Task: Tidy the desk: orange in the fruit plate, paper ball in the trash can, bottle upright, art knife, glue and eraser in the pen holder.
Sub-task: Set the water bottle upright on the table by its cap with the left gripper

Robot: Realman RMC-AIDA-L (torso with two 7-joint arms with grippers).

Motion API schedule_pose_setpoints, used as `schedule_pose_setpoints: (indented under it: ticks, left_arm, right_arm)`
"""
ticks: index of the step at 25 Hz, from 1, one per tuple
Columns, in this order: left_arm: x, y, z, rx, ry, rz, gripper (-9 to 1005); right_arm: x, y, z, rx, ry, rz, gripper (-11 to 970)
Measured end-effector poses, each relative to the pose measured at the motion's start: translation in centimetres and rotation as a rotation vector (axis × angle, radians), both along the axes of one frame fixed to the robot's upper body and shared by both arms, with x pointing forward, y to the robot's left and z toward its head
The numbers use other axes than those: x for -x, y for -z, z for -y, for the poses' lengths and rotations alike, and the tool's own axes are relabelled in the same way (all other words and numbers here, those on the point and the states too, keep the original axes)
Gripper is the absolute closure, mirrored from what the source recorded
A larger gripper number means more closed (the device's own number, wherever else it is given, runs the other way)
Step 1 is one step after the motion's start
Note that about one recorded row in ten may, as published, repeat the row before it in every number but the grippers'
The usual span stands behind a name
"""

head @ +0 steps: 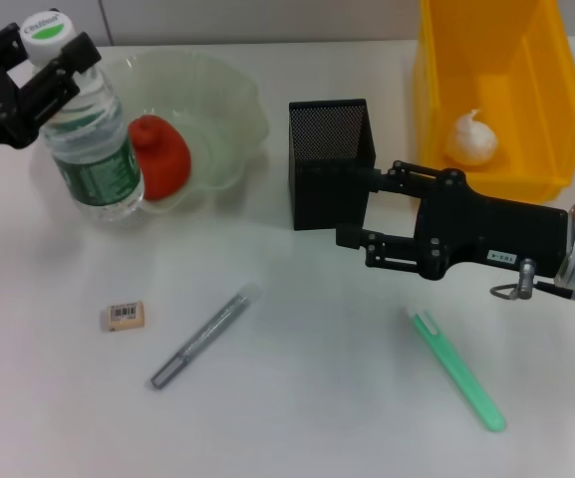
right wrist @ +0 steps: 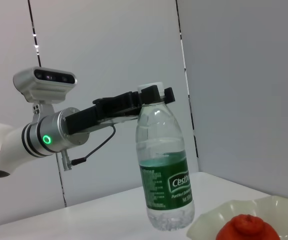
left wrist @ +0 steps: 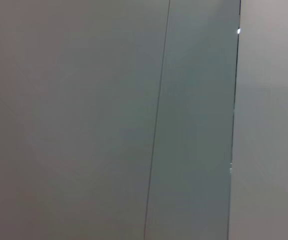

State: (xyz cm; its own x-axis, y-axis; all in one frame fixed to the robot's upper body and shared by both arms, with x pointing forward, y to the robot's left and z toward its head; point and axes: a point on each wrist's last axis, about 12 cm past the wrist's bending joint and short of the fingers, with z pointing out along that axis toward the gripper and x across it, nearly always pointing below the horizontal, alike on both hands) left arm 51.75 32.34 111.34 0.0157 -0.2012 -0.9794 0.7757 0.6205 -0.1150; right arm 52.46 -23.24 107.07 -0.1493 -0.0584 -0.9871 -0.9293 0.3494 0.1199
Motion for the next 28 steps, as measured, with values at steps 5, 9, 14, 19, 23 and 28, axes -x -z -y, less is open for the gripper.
schedule_pose_setpoints:
  ticks: [5,9,14,19,23,28]
  left_arm:
    - [0.0,0.0,-0.5,-0.007,-0.036,-0.003,543]
    - [-0.1,0.2,-0.9,-0.016,-0.065,-0.015,542]
    - [-0.2,0.2,-1.3,-0.025,-0.084,-0.008,541]
    - [-0.1,0.3,-1.4,-0.054,-0.09,0.004,539]
    - [-0.1,0.3,-1.9,-0.063,-0.116,0.002,538]
    - [-0.1,0.1,-2.7,-0.056,-0.158,0.008,537]
  right_arm:
    - [-0.1,-0.1,-0.1,-0.011,0.006,0.0,227]
    - [-0.2,-0.1,-0.1,-0.02,0.013,-0.001,226]
    - [-0.3,-0.2,-0.1,-0.021,0.016,0.0,227]
    - [-0.4,-0.2,0.0,-0.027,0.026,0.002,227]
    - [-0.6,-0.1,-0.2,-0.032,0.043,0.007,227]
    - [-0.6,0.0,-0.3,-0.038,0.046,0.004,227]
